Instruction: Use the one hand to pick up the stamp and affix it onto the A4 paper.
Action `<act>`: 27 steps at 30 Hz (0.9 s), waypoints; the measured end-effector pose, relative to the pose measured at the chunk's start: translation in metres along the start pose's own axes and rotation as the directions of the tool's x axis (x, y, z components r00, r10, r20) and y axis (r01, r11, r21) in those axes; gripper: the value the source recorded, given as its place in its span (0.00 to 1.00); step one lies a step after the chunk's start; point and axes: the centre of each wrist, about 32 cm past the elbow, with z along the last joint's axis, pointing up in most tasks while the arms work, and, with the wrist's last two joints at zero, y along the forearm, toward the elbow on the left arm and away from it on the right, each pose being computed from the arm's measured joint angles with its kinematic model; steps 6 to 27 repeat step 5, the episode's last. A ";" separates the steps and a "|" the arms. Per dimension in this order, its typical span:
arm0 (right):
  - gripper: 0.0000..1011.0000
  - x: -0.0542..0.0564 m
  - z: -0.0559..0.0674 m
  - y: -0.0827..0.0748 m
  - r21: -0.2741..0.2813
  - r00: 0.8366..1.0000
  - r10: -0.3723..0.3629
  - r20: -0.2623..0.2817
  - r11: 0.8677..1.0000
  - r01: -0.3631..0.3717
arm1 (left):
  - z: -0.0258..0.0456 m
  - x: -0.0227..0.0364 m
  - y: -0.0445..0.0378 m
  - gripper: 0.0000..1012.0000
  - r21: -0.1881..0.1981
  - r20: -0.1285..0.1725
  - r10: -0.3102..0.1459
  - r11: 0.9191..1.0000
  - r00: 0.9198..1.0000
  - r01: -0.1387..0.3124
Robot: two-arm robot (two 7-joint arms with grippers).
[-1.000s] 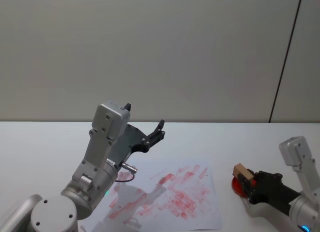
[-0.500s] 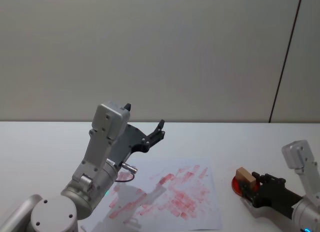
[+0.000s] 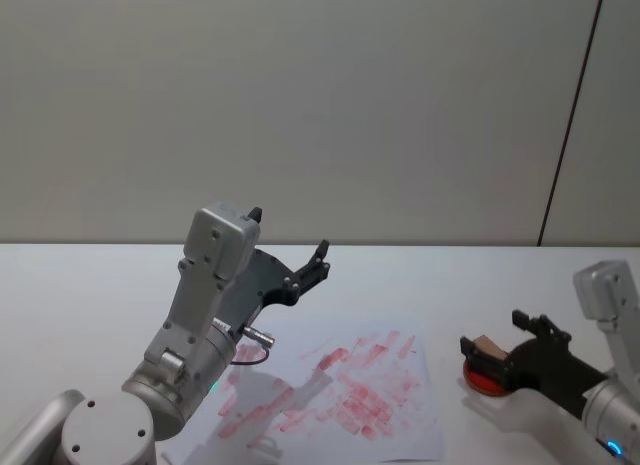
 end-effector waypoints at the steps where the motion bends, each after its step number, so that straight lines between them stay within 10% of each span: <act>1: 0.93 -0.001 0.002 0.000 0.009 1.000 0.000 0.001 1.000 0.000 | 0.0000 0.0000 0.0000 0.99 0.000 0.000 0.000 1.000 1.000 0.000; 27: 0.99 -0.005 0.008 -0.001 0.039 1.000 -0.003 0.001 0.999 0.003 | 0.0000 0.0000 0.0000 0.99 0.000 0.000 0.000 1.000 1.000 0.000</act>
